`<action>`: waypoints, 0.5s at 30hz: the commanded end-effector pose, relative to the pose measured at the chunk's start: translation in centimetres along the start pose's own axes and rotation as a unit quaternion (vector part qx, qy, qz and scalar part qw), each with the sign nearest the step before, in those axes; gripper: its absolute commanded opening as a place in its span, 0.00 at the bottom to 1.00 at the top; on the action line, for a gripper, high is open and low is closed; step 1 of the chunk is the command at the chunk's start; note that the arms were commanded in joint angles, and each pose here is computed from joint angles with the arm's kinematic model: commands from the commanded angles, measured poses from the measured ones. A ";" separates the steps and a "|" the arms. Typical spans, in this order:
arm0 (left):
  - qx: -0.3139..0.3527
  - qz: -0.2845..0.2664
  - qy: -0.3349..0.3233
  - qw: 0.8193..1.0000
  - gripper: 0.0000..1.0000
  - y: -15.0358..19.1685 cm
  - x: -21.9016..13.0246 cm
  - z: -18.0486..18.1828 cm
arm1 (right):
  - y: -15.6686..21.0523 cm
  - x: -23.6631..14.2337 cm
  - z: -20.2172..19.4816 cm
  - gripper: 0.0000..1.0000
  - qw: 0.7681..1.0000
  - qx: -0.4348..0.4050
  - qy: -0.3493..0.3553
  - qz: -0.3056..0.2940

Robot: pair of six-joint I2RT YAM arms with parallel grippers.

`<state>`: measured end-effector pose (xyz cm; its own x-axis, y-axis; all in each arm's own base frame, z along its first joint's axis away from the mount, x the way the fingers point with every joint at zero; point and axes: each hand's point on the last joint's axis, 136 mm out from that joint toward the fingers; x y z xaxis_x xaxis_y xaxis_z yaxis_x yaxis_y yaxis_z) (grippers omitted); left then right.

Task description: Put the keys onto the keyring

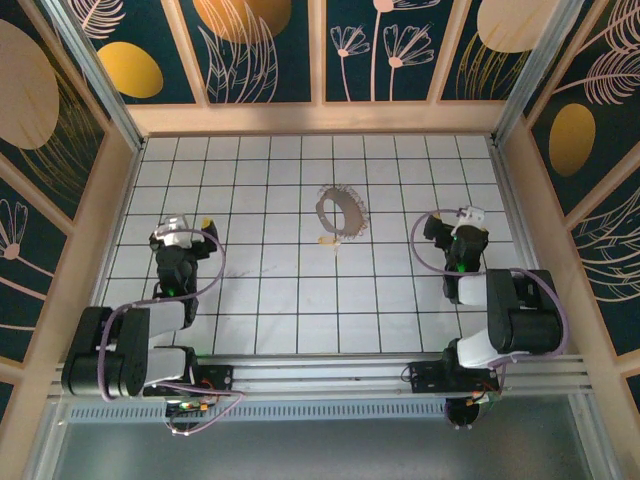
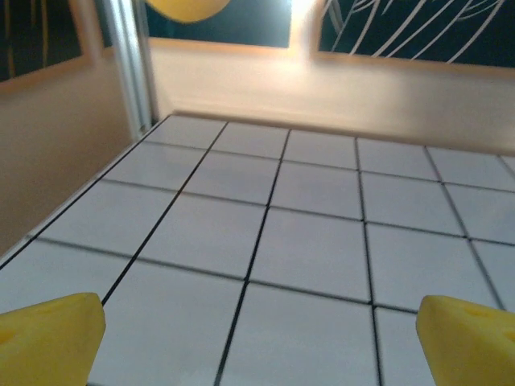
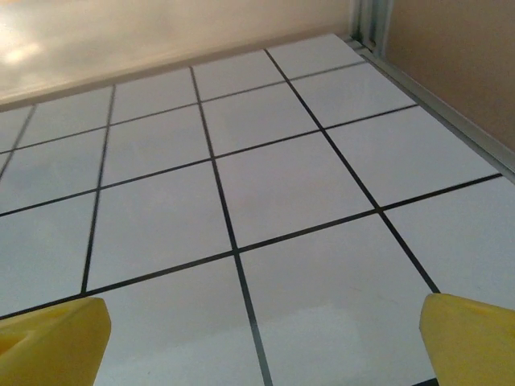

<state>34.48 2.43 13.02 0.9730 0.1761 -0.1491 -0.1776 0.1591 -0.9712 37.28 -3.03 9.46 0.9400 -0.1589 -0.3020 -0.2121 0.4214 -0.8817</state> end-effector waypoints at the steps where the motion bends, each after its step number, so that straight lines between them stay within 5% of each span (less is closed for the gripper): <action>1: -0.011 -0.082 -0.009 0.997 0.98 -3.0 -0.4 0.7 | -2.4 -1.2 2.0 0.99 0.994 -0.013 -0.073 -0.080; 15: 0.010 -0.029 0.043 0.999 0.99 -1.0 3.2 -1.4 | -1.6 -0.7 2.7 0.99 0.994 -0.023 -0.096 -0.047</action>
<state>37.73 1.35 13.57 0.9917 0.0861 -0.0953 -0.1097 0.1823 -0.9771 37.08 -1.47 10.36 0.9769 -0.0337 -0.2110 -0.1819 0.3870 -0.9040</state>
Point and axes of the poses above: each hand's point on the last joint's axis, 136 mm out from that joint toward the fingers, its own x axis out along the fingers, its own z axis along the line the jaws close on, y = z × x, and after that the axes turned 15 degrees about x, right-handed
